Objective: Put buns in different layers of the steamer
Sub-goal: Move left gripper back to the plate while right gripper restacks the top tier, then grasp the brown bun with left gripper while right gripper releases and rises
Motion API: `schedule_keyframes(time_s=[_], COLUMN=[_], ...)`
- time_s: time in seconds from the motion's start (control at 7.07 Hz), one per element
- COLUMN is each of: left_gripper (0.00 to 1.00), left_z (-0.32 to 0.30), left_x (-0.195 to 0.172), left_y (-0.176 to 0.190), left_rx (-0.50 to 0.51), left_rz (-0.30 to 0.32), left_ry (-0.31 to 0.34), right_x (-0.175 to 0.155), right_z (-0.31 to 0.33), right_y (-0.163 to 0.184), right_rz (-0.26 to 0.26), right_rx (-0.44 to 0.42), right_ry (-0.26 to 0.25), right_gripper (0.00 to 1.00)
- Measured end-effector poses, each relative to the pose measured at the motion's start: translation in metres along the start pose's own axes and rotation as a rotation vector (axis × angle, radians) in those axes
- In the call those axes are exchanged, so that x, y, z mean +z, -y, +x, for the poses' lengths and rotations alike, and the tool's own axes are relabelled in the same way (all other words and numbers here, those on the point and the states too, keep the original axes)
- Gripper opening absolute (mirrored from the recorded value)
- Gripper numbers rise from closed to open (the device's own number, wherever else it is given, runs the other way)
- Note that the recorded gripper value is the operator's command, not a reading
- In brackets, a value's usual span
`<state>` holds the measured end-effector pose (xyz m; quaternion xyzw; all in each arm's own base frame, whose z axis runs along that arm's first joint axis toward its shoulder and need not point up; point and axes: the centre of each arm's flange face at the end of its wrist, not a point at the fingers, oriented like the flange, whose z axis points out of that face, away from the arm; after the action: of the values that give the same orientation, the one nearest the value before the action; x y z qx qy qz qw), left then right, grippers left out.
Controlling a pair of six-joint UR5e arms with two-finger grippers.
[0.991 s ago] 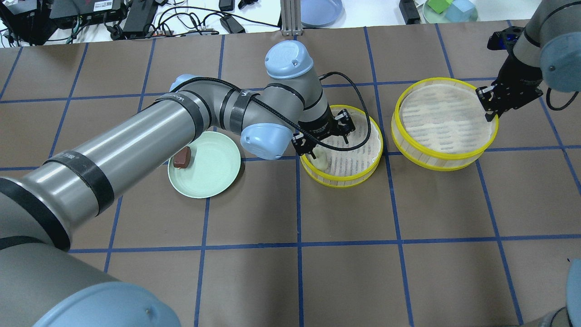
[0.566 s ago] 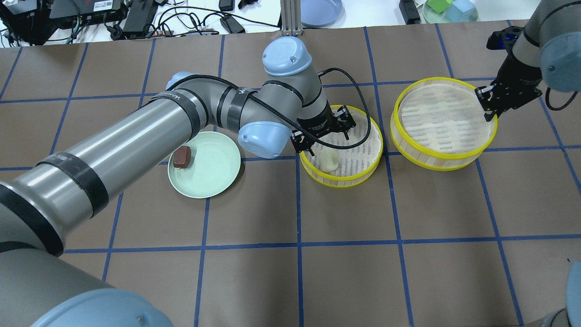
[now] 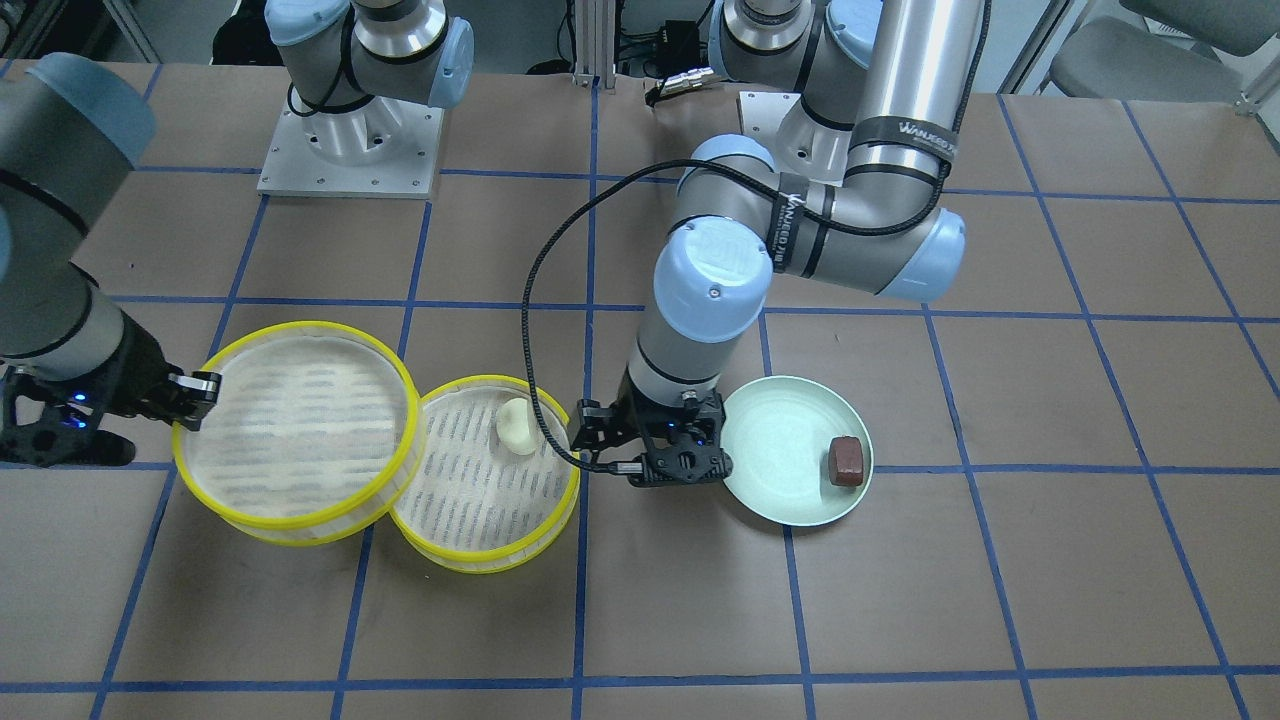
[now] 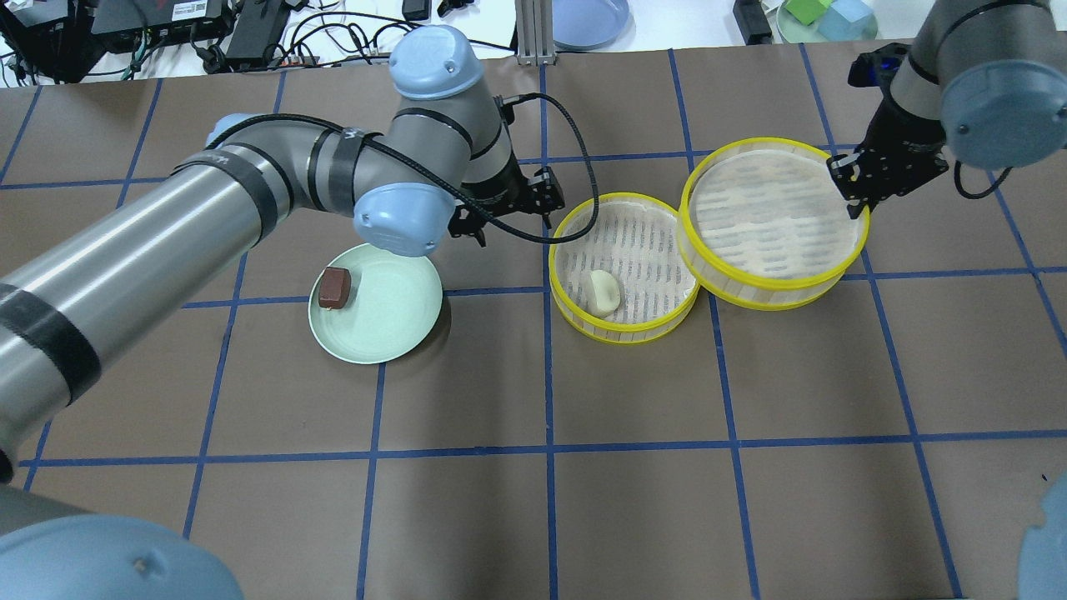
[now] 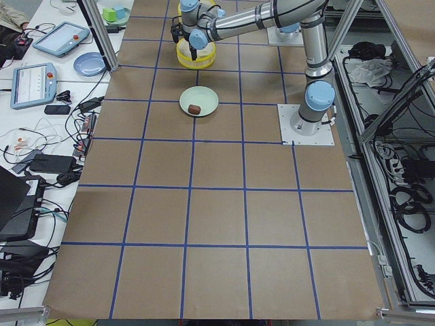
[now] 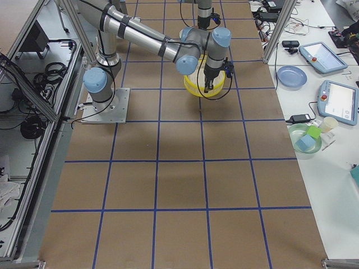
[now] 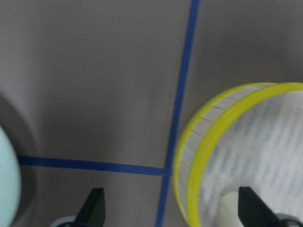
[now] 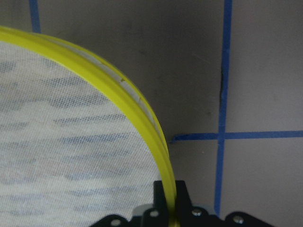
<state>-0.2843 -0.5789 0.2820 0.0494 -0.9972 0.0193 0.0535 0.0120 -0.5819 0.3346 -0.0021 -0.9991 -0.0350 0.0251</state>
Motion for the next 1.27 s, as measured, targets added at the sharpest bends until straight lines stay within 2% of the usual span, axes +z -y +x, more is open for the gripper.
schedule_keyframes(time_s=[0.14,0.28,0.42,0.71,1.27], left_gripper=[1.00,1.00,1.00,1.00,0.99], left_z=[-0.040,-0.083,-0.125,-0.168,-0.184], left_x=[-0.006,-0.010,-0.010,0.011,0.045], left_y=[0.009,0.018,0.025,0.020,0.013], left_rx=[0.080,0.127,0.138,0.142,0.166], left_rz=[0.001,-0.013,-0.037,-0.100,-0.172], left_ry=[0.066,0.104,0.116,0.116,0.117], right_x=[0.001,0.006,0.014,0.026,0.038], right_z=[-0.044,-0.085,-0.117,-0.145,-0.146], right_y=[0.000,-0.001,-0.002,-0.001,0.003], right_rz=[0.005,0.006,0.004,0.005,-0.003], right_rx=[0.025,0.053,0.057,0.046,0.040], right_ry=[0.011,0.031,0.039,0.030,-0.008], right_gripper=[0.11,0.11,0.11,0.11,0.11])
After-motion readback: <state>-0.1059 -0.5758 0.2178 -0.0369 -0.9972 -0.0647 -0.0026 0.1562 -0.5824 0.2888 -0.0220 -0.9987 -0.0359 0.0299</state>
